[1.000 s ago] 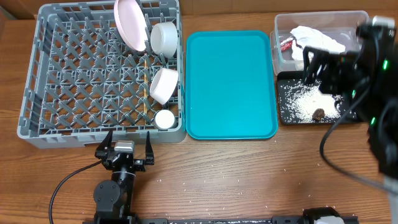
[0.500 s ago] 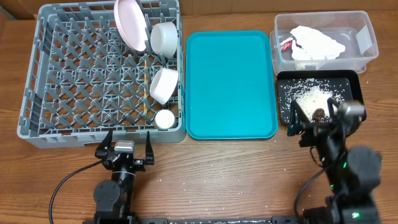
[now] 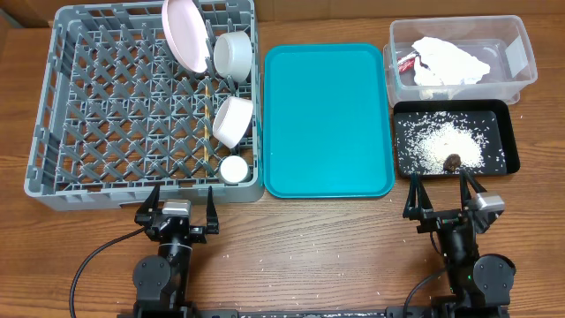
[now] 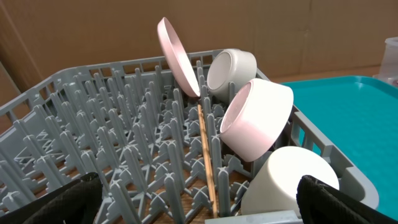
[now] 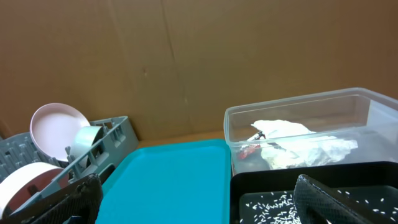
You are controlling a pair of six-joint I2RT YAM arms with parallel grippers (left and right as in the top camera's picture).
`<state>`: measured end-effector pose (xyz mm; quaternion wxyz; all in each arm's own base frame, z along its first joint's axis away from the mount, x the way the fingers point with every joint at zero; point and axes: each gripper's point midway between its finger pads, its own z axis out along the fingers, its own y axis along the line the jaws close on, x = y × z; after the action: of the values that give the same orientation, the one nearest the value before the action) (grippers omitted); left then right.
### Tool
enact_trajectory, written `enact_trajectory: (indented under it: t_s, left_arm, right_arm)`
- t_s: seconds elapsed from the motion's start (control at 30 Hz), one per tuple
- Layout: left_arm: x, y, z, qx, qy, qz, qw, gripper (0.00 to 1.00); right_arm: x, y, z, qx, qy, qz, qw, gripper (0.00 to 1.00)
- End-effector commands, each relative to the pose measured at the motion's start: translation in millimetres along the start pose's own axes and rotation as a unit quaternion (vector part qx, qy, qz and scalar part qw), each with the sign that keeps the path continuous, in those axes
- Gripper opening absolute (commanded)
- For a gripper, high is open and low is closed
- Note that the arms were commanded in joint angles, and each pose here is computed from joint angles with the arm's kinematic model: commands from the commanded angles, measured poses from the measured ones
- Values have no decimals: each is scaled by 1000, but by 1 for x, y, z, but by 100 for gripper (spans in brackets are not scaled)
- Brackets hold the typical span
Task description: Sort waste into correct bins and load items into the dishwasher
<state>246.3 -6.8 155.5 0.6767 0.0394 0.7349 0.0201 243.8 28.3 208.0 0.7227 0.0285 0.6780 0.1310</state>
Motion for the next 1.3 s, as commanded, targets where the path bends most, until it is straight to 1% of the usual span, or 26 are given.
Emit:
enact_trajectory:
  t_s: [0.0,0.2,0.3,1.27]
  left_arm:
    - [-1,5,0,-11,-3,7,1000,100]
    - [-1,5,0,-11,-4,7,1000,100]
    - [-1,5,0,-11,-4,7,1000,100]
    - [-1,5,0,-11,-4,7,1000,100]
  right_arm:
    - [0,-3,-3,7,-2,-1,1000,100]
    - [15,-2,-3,1,25,3,1000,100]
    - [42,0,-6,-8,81,9,997,100]
    - [40,1,-6,-13,78,9,997,100]
